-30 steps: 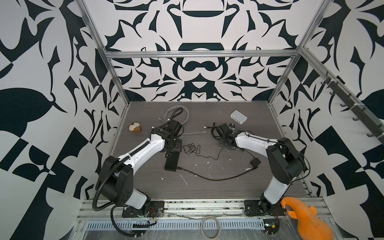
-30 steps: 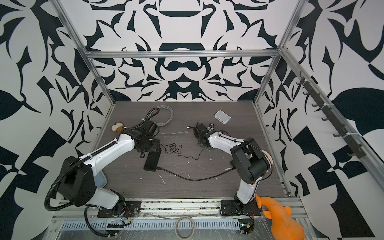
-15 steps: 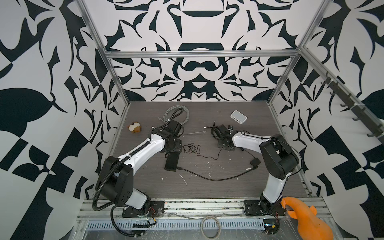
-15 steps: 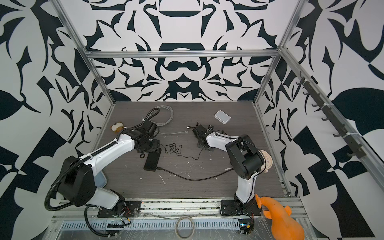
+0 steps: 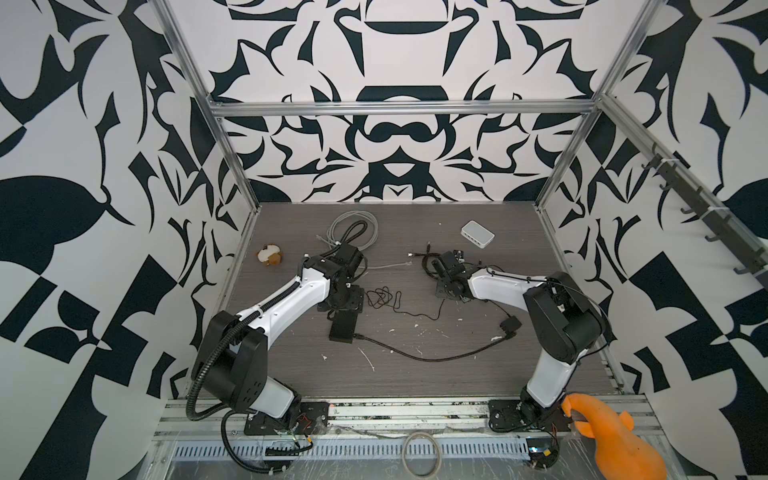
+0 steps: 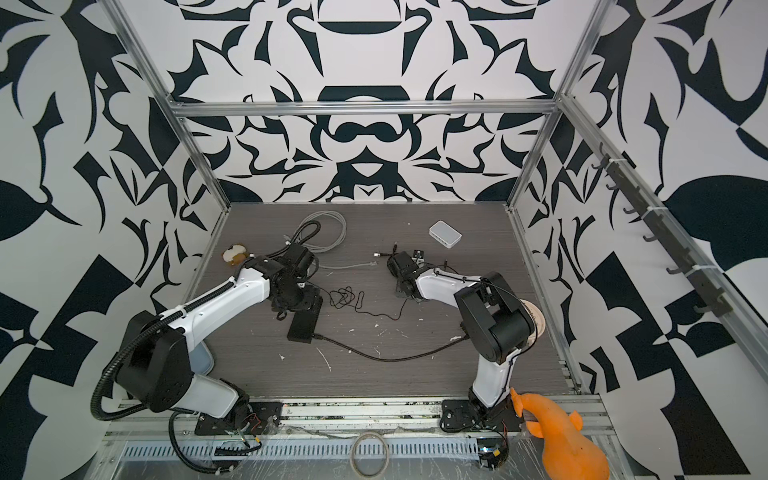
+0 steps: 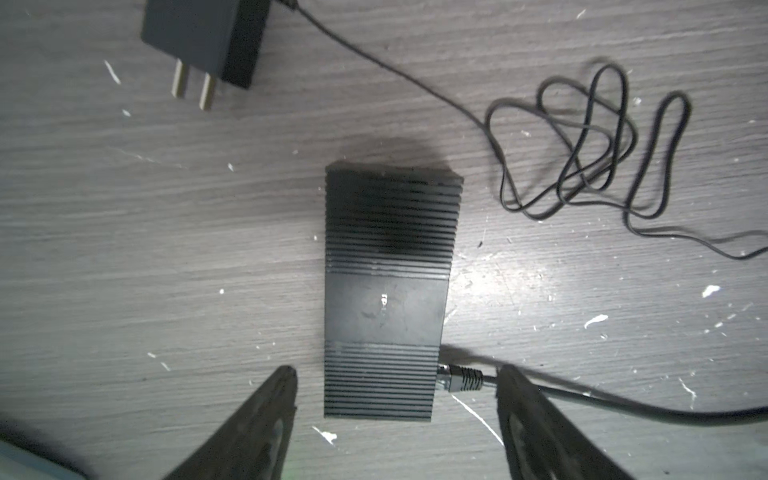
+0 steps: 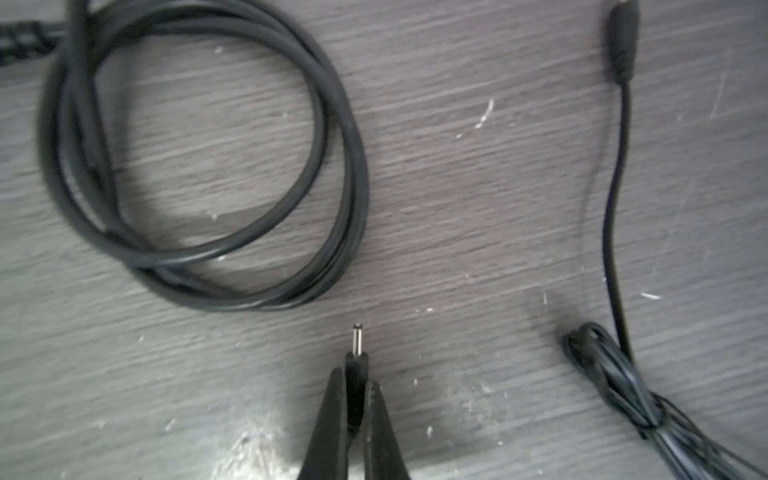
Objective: Insert the plug into the switch port
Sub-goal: 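Grasp the barrel plug tip with the right gripper, then lift the switch with left gripper while right brings the barrel plug toward it, then align the barrel plug tip with the switch's round power jack, right gripper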
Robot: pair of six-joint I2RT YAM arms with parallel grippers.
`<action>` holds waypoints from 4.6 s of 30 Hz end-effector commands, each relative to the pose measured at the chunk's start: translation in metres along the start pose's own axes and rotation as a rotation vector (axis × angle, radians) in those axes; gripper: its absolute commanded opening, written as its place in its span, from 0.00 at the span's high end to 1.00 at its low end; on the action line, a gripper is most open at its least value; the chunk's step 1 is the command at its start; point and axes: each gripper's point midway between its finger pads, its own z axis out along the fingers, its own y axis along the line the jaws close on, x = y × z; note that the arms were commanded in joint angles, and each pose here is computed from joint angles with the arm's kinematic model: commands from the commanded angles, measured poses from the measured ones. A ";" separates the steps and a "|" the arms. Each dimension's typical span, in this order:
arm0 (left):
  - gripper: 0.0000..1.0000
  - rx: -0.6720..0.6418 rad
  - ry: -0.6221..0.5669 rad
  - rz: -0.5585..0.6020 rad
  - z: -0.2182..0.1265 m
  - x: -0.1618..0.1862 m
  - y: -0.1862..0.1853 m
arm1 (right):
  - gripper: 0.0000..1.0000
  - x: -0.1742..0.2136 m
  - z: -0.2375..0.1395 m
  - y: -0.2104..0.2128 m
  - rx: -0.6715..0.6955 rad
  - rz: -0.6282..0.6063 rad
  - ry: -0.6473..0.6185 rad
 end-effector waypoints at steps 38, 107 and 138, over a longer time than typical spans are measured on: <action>0.36 -0.102 0.252 0.286 0.075 -0.005 -0.002 | 1.00 -0.054 -0.075 0.069 -0.417 -0.574 -0.344; 0.55 0.023 -0.016 1.159 0.117 -0.133 0.052 | 1.00 -0.030 -0.031 0.199 -0.903 -1.520 -0.643; 0.52 0.409 -0.146 1.419 0.049 -0.085 -0.015 | 1.00 -0.014 -0.056 0.207 -1.167 -1.571 -0.601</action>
